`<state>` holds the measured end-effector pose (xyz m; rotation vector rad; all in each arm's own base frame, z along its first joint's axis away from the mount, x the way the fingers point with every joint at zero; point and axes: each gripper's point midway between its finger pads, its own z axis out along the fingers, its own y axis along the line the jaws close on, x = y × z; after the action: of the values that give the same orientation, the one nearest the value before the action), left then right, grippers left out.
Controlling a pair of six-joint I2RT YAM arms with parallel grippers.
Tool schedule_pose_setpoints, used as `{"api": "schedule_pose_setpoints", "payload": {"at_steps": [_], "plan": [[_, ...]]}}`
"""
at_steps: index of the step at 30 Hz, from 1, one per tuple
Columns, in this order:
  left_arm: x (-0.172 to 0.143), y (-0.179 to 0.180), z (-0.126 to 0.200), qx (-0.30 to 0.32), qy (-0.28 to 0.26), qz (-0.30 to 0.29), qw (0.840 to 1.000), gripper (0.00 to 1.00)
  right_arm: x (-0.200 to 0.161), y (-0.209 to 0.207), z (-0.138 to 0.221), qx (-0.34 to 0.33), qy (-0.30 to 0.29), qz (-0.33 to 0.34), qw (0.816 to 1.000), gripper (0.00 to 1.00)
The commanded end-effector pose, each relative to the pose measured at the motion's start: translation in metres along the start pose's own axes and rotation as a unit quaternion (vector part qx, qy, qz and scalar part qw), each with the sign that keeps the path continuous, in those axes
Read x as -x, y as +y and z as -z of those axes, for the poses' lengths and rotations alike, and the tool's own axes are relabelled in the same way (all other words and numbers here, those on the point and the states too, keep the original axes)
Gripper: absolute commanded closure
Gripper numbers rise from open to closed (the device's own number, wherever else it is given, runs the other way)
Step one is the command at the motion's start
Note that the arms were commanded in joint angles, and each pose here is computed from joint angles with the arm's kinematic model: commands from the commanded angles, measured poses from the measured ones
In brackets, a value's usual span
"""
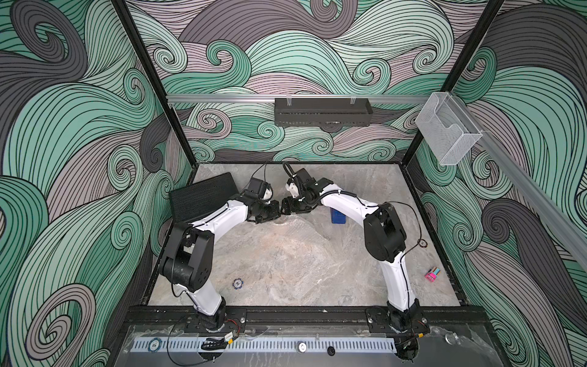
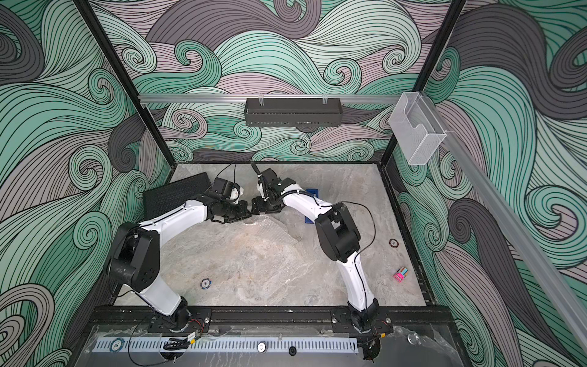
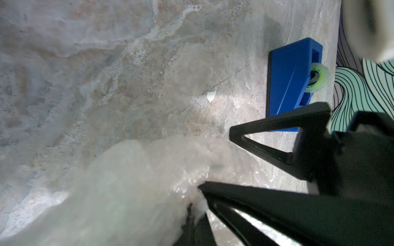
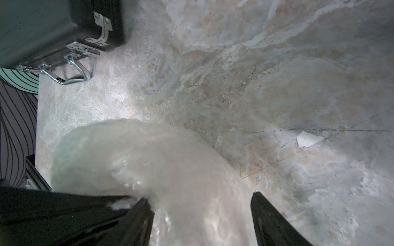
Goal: Wrap mugs in bubble wrap
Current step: Wrap the mug in bubble wrap.
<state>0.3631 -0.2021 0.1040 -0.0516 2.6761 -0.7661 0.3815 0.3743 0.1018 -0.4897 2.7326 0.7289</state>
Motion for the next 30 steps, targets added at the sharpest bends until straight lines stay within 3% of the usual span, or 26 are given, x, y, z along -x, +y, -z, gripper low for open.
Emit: {"api": "schedule_pose_setpoints", "payload": {"at_steps": [1, 16, 30], "plan": [[-0.009, 0.007, -0.012, 0.016, 0.015, 0.000, 1.000, 1.00, 0.013, 0.019, 0.031, 0.028, -0.033, -0.017, 0.999, 0.28], [-0.023, -0.014, -0.025, -0.012, 0.040, -0.047, 0.998, 1.00, 0.002, 0.006, 0.006, 0.060, -0.018, -0.092, 0.994, 0.26], [-0.024, -0.020, -0.026, -0.007, 0.038, -0.066, 0.997, 0.94, -0.024, -0.006, -0.006, 0.049, 0.024, -0.081, 0.995, 0.30]]}}
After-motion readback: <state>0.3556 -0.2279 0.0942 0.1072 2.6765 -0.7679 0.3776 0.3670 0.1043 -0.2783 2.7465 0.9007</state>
